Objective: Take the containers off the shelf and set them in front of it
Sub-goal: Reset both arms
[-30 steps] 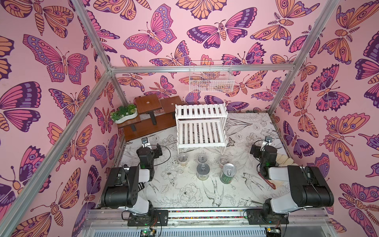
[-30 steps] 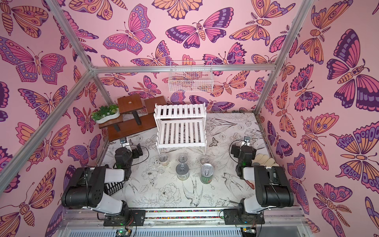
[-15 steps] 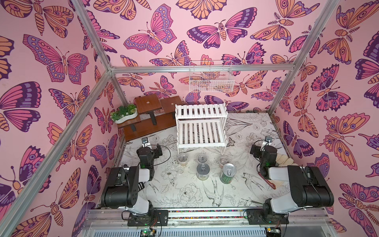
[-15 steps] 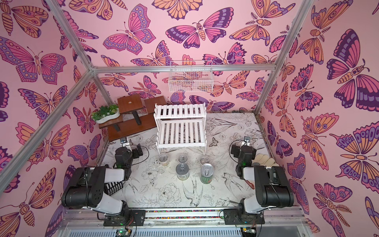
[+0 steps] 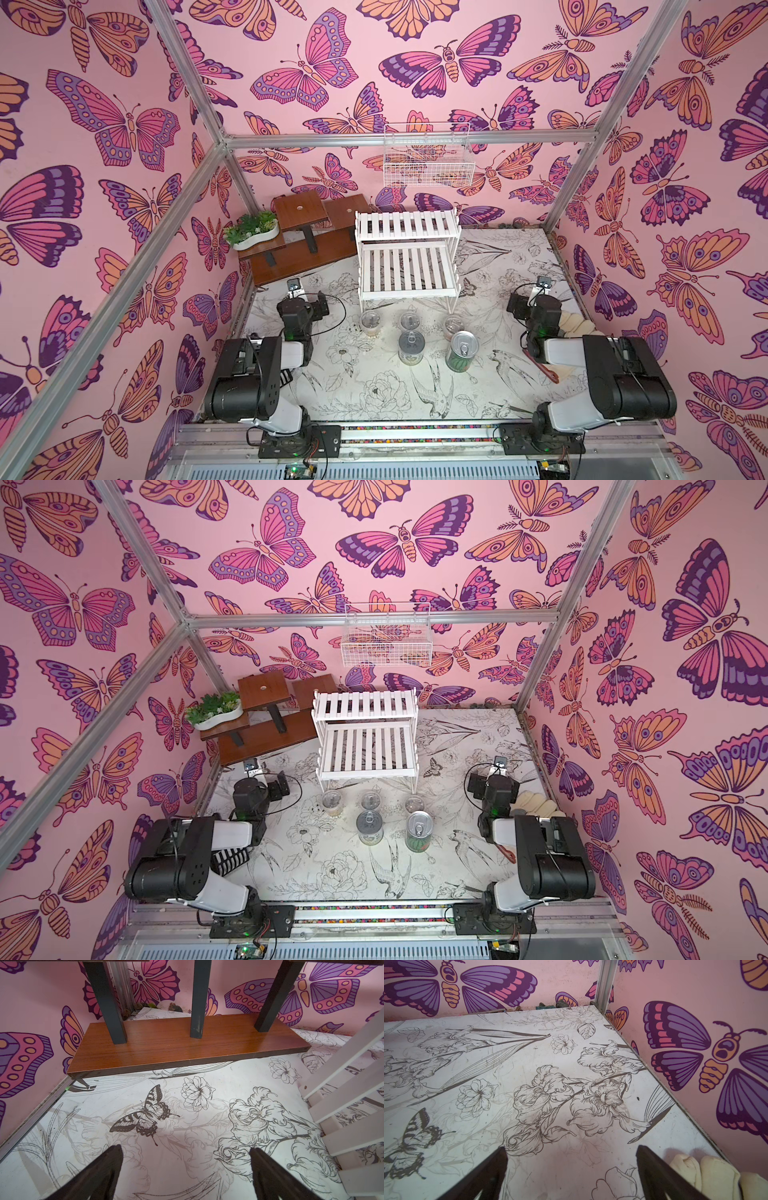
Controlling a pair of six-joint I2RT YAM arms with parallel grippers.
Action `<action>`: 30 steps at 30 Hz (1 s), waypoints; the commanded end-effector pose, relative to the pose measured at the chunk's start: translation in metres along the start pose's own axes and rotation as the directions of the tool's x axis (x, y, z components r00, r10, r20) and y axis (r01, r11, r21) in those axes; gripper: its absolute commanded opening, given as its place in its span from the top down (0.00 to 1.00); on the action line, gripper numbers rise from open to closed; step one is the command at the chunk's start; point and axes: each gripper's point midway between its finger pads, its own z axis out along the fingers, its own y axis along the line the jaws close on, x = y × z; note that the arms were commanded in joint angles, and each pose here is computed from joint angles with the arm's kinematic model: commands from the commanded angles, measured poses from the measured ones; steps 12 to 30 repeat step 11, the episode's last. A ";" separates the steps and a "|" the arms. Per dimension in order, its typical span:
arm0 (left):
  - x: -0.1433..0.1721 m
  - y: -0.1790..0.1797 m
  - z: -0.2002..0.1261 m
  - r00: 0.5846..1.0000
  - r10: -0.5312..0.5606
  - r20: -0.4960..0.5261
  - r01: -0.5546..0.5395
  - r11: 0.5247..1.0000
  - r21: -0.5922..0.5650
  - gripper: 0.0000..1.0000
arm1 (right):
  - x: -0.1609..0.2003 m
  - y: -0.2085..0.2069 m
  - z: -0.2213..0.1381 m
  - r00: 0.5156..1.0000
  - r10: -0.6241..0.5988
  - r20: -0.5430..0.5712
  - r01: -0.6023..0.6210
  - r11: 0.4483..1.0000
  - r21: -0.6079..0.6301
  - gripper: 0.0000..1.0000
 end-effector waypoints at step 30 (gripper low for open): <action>-0.002 -0.003 0.002 1.000 0.013 -0.002 -0.013 1.000 0.009 0.00 | -0.011 -0.003 0.002 1.000 0.016 0.022 -0.016 1.000 0.014 0.01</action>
